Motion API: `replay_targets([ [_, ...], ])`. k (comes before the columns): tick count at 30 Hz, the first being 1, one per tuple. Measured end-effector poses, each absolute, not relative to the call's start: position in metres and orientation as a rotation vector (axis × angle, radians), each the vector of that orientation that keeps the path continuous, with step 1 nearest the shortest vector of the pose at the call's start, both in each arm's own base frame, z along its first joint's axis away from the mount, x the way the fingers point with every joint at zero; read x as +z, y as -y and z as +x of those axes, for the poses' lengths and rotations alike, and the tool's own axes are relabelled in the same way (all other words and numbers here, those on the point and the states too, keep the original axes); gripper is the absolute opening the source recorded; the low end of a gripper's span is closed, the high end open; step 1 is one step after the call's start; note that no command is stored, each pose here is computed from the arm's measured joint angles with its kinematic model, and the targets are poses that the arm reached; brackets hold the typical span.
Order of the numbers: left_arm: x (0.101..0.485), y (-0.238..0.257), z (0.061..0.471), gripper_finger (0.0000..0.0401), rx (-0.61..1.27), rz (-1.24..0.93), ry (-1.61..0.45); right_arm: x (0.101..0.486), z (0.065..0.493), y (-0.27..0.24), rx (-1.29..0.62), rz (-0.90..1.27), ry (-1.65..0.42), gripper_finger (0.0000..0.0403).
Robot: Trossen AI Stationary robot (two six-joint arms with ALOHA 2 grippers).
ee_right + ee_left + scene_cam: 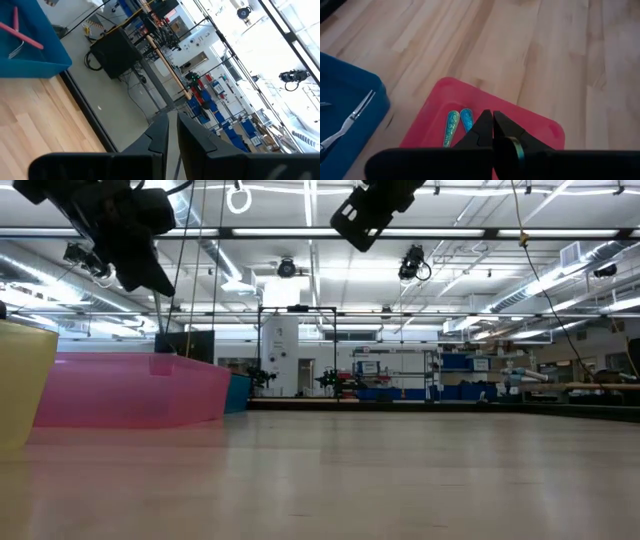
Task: Sort silverware by color (type)
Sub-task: Put the light blue fork into the red bin
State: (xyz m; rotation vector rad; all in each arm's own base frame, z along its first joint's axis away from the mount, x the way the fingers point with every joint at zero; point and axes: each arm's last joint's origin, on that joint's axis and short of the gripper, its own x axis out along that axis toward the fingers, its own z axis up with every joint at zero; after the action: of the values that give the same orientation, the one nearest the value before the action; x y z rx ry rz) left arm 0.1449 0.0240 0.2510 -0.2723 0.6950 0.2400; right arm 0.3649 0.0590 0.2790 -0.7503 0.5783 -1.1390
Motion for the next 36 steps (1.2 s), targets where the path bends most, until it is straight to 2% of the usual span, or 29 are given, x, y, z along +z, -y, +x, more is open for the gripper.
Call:
replay_targets([
  [5, 0.249, -0.024, 0.148, 0.0014, 0.24, -0.273, -0.704, 0.279, 0.365, -0.059, -1.138, -0.75, -0.578, 0.0047],
  [20, 0.25, -0.025, 0.149, 0.008, 0.249, -0.301, -0.692, 0.278, 0.365, -0.059, -1.135, -0.763, -0.59, 0.0048],
  [28, 0.247, -0.024, 0.145, 0.0082, 0.274, -0.357, -0.734, 0.278, 0.365, -0.057, -1.139, -0.761, -0.591, 0.0048],
  [36, 0.259, -0.025, 0.154, 0.0083, 0.234, -0.283, -0.592, 0.278, 0.366, -0.048, -1.157, -0.742, -0.592, 0.0048],
])
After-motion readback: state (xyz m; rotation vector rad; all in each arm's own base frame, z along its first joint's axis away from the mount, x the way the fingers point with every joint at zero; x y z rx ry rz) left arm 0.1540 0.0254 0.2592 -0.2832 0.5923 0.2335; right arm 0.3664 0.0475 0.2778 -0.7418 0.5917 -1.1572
